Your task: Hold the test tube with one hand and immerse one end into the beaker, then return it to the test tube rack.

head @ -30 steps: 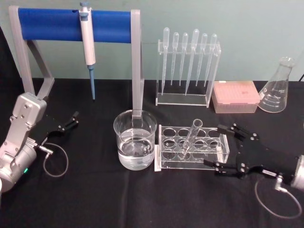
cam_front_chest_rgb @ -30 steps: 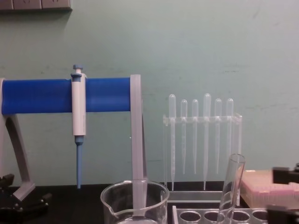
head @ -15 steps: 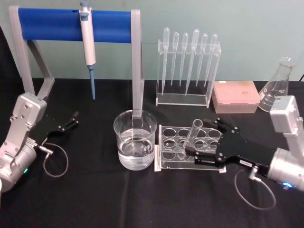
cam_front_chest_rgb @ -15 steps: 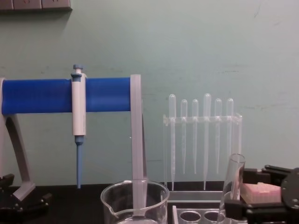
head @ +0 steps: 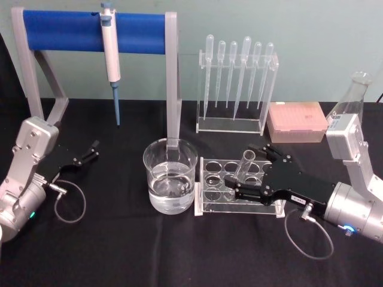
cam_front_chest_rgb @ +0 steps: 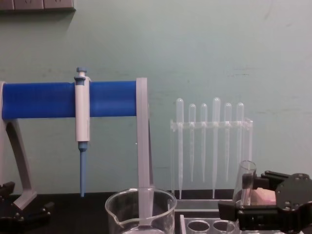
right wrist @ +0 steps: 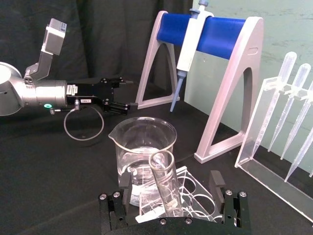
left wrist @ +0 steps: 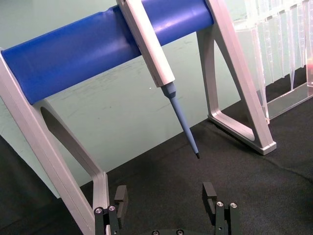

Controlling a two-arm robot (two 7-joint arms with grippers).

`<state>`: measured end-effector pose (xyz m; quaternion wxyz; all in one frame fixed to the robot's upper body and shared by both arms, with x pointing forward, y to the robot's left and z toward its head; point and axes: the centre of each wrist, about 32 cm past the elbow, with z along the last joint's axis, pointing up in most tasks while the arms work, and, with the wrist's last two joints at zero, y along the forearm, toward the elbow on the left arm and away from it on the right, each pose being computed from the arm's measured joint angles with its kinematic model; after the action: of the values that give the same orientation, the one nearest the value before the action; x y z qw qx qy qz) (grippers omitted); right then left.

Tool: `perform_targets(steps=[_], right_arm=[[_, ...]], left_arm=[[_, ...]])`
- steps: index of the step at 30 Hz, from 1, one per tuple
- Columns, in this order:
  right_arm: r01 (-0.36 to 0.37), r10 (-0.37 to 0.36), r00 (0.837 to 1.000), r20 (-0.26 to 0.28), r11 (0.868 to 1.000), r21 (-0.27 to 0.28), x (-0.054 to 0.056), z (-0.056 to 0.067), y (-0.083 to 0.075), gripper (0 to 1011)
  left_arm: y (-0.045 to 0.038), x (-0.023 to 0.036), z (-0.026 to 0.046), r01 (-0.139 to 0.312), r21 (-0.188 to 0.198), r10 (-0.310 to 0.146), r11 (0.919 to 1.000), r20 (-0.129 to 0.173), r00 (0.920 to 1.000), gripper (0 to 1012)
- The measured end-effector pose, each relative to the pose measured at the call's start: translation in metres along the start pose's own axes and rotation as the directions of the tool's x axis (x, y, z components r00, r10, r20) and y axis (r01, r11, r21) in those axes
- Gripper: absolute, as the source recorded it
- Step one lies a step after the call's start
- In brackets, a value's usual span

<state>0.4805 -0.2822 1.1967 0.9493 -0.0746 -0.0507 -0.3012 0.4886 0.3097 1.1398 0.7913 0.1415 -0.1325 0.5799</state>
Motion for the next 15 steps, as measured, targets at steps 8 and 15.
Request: perform_targets(steps=[8, 15], right_arm=[[-0.001, 0.001, 1.0, 0.002, 1.0, 0.0, 0.0005, 0.0001, -0.0007, 947], [-0.004, 0.004, 1.0, 0.004, 1.0, 0.0, 0.0007, 0.0, -0.0013, 751]], left_arm=[[0.0, 0.0, 0.0, 0.0, 0.0, 0.0, 1.0, 0.0, 1.0, 1000], [0.0, 0.0, 0.0, 0.0, 0.0, 0.0, 1.0, 0.0, 1.0, 1000]])
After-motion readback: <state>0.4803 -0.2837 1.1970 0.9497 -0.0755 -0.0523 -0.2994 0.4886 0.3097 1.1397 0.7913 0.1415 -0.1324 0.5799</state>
